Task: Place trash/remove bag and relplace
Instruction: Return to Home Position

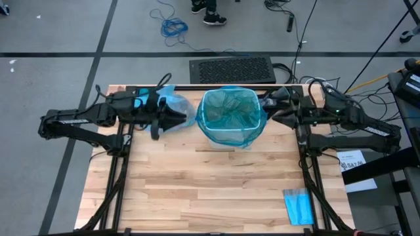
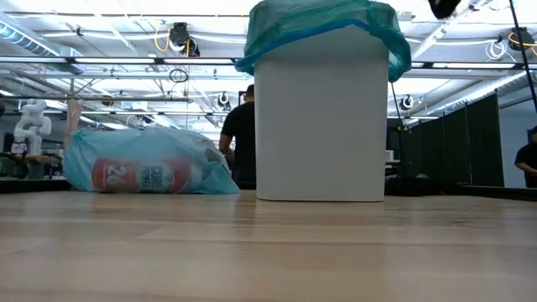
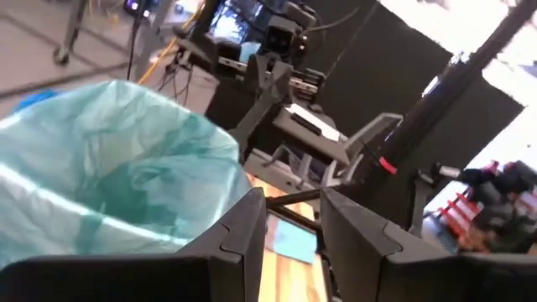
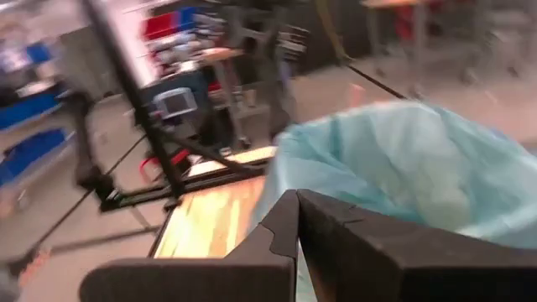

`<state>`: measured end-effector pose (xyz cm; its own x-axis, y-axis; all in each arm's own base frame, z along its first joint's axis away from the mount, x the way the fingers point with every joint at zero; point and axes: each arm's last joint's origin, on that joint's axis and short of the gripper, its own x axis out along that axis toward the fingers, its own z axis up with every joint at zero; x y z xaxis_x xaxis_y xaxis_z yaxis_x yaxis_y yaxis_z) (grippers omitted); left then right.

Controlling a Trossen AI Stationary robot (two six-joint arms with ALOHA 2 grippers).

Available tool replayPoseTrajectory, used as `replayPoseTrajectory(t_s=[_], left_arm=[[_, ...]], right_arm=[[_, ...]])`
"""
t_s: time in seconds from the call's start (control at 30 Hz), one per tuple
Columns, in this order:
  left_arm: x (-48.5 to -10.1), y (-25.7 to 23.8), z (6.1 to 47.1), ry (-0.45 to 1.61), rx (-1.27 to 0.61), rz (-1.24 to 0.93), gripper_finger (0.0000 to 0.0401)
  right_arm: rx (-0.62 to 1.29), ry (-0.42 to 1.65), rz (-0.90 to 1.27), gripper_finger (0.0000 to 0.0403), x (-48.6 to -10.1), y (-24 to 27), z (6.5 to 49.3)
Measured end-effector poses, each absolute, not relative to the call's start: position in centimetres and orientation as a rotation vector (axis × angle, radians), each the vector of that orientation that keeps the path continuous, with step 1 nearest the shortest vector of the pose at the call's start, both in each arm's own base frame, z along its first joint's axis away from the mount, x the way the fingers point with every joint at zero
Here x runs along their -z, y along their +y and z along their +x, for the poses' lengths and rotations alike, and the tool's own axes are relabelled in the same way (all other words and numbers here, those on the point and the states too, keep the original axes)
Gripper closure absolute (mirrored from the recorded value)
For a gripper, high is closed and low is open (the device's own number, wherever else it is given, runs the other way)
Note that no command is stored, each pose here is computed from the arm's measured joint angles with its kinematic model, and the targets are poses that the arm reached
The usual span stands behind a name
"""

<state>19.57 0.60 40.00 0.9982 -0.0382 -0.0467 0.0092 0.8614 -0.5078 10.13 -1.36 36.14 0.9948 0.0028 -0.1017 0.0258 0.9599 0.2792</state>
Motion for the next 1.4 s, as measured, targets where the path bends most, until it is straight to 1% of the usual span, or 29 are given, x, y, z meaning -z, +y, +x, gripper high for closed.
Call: replayPoseTrajectory(t_s=[0.17,0.43,0.53,0.63,0.87,1.1,1.3,1.4], left_arm=[[-39.5,0.2,19.7,0.01,0.04,-0.432,0.0288],[-36.8,-0.2,18.0,-0.046,0.114,-0.366,0.0288],[-36.0,-0.3,17.1,-0.078,0.134,-0.351,0.0288],[-34.6,-0.4,16.1,-0.055,0.148,-0.336,0.0288],[-31.1,-0.4,14.2,-0.058,0.162,-0.325,0.0288],[-26.5,-0.4,12.5,-0.097,0.172,-0.323,0.0288],[-22.9,-0.6,11.3,-0.175,0.258,-0.307,0.0288],[-20.9,-0.6,11.0,-0.175,0.267,-0.328,0.0288]], right_arm=[[-0.101,0.075,0.149,0.0403,-36.4,-0.9,9.4],[-0.109,0.031,0.023,0.0403,-36.3,-0.7,8.4],[-0.109,0.029,0.036,0.0403,-34.7,-0.8,9.0],[-0.109,0.014,0.073,0.0403,-32.2,-1.0,9.9],[-0.125,-0.195,0.101,0.0403,-27.9,-1.2,11.1],[-0.128,-0.174,0.186,0.0403,-22.5,-1.4,11.8],[-0.14,-0.26,0.182,0.0403,-19.7,-1.3,11.5],[-0.132,-0.197,0.195,0.0403,-19.0,-1.3,11.6]])
